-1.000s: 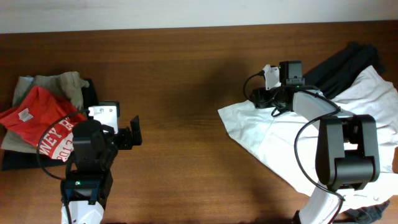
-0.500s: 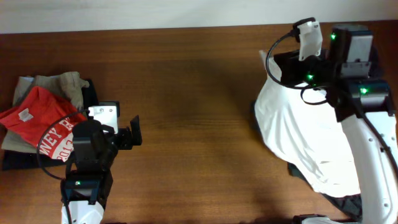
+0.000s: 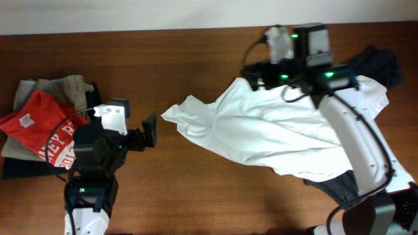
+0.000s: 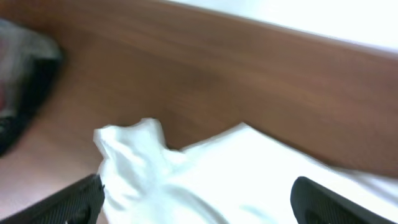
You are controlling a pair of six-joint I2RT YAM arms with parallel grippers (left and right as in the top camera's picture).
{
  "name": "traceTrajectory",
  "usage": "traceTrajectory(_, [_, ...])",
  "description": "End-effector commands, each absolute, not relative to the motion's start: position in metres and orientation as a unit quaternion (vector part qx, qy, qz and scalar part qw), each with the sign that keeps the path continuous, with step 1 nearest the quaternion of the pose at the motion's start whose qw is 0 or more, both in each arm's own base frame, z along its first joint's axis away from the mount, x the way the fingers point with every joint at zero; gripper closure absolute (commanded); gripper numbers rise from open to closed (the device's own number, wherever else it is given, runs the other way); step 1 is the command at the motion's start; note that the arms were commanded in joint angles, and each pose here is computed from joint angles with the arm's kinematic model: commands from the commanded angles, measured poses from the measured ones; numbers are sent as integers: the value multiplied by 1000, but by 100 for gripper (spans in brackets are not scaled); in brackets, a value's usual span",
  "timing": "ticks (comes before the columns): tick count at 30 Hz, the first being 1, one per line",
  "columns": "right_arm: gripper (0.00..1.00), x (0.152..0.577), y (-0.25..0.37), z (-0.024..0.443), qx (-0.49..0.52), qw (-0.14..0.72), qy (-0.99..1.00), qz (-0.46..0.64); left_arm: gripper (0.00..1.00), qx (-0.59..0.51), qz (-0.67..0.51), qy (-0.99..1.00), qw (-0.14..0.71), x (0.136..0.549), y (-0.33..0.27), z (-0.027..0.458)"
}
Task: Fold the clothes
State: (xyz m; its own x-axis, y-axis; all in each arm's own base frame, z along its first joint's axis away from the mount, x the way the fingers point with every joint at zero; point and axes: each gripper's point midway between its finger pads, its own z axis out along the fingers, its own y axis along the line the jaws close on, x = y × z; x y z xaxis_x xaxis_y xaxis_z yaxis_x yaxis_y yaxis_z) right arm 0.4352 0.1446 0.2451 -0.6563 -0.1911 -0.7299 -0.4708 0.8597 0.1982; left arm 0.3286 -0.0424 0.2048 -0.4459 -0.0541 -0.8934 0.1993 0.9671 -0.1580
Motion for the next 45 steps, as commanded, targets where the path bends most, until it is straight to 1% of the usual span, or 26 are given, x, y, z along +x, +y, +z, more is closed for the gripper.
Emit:
traceTrajectory(1, [1, 420, 64, 227, -61, 310, 937, 149, 1, 29, -242, 849, 468, 335, -85, 188])
traceTrajectory(4, [1, 405, 29, 214, -14, 271, 952, 139, 1, 34, -286, 864, 412, 340, -121, 156])
traceTrajectory(5, [1, 399, 18, 211, 2, 258, 956, 136, 1, 32, -307, 874, 375, 341, -144, 133])
traceTrajectory(7, [2, 394, 4, 207, 22, 247, 960, 133, 1, 0, -335, 888, 316, 339, -171, 101])
traceTrajectory(8, [1, 392, -2, 206, 30, 244, 960, 132, 1, -36, -351, 894, 277, 337, -183, 81])
traceTrajectory(11, [1, 390, -8, 205, 39, 239, 961, 130, 1, -63, -360, 905, 216, 325, -207, 46])
traceTrajectory(13, [1, 389, -8, 205, 39, 239, 961, 130, 2, -77, -357, 909, 203, 323, -209, 38])
traceTrajectory(14, [1, 389, -8, 205, 39, 239, 961, 130, 5, -88, -357, 908, 200, 323, -209, 37])
traceTrajectory(16, [1, 389, -8, 205, 39, 238, 962, 130, 6, -115, -355, 909, 184, 318, -214, 34])
traceTrajectory(18, [1, 389, -8, 205, 39, 238, 962, 130, 11, -113, -347, 913, 181, 312, -224, 31])
traceTrajectory(19, [1, 389, -8, 205, 39, 238, 962, 130, 16, -107, -340, 916, 184, 309, -228, 28])
traceTrajectory(20, [1, 388, -8, 204, 39, 236, 962, 130, 18, -114, -335, 917, 182, 306, -232, 26])
traceTrajectory(23, [1, 388, -7, 204, 39, 235, 962, 131, 18, -136, -336, 918, 159, 296, -240, 20])
traceTrajectory(26, [1, 387, -7, 204, 40, 234, 963, 131, 18, -173, -304, 919, 182, 307, -229, 9])
traceTrajectory(28, [1, 387, -7, 204, 40, 233, 963, 131, 27, -184, -289, 915, 214, 319, -222, 9])
traceTrajectory(29, [1, 387, -7, 203, 40, 233, 963, 131, 40, -191, -274, 914, 233, 325, -216, 9])
traceTrajectory(30, [1, 386, -7, 203, 40, 232, 963, 131, 69, -200, -259, 911, 252, 331, -209, 10])
traceTrajectory(31, [2, 386, -7, 203, 40, 231, 963, 131, 93, -195, -251, 908, 274, 337, -206, 14])
traceTrajectory(32, [1, 385, -8, 203, 41, 229, 964, 129, 99, -165, -235, 904, 317, 349, -202, 22])
traceTrajectory(34, [1, 385, -9, 202, 42, 229, 964, 127, 99, -116, -216, 892, 380, 371, -198, 44])
traceTrajectory(37, [1, 384, -29, 200, 62, 229, 966, 99, 100, -68, -163, 867, 465, 424, -159, 107])
traceTrajectory(40, [1, 380, -66, 200, 108, 234, 962, 88, 100, -160, -115, 829, 523, 485, -60, 184])
traceTrajectory(41, [1, 378, -73, 200, 118, 235, 961, 85, 100, -186, -105, 808, 548, 498, -26, 211])
traceTrajectory(43, [2, 376, -84, 200, 132, 236, 959, 82, 100, -212, -86, 788, 571, 507, 14, 236])
traceTrajectory(44, [3, 375, -87, 200, 135, 236, 959, 81, 82, -214, -92, 790, 567, 508, 24, 238])
traceTrajectory(45, [7, 375, -87, 200, 133, 236, 959, 81, 43, -203, -114, 805, 546, 505, 20, 229])
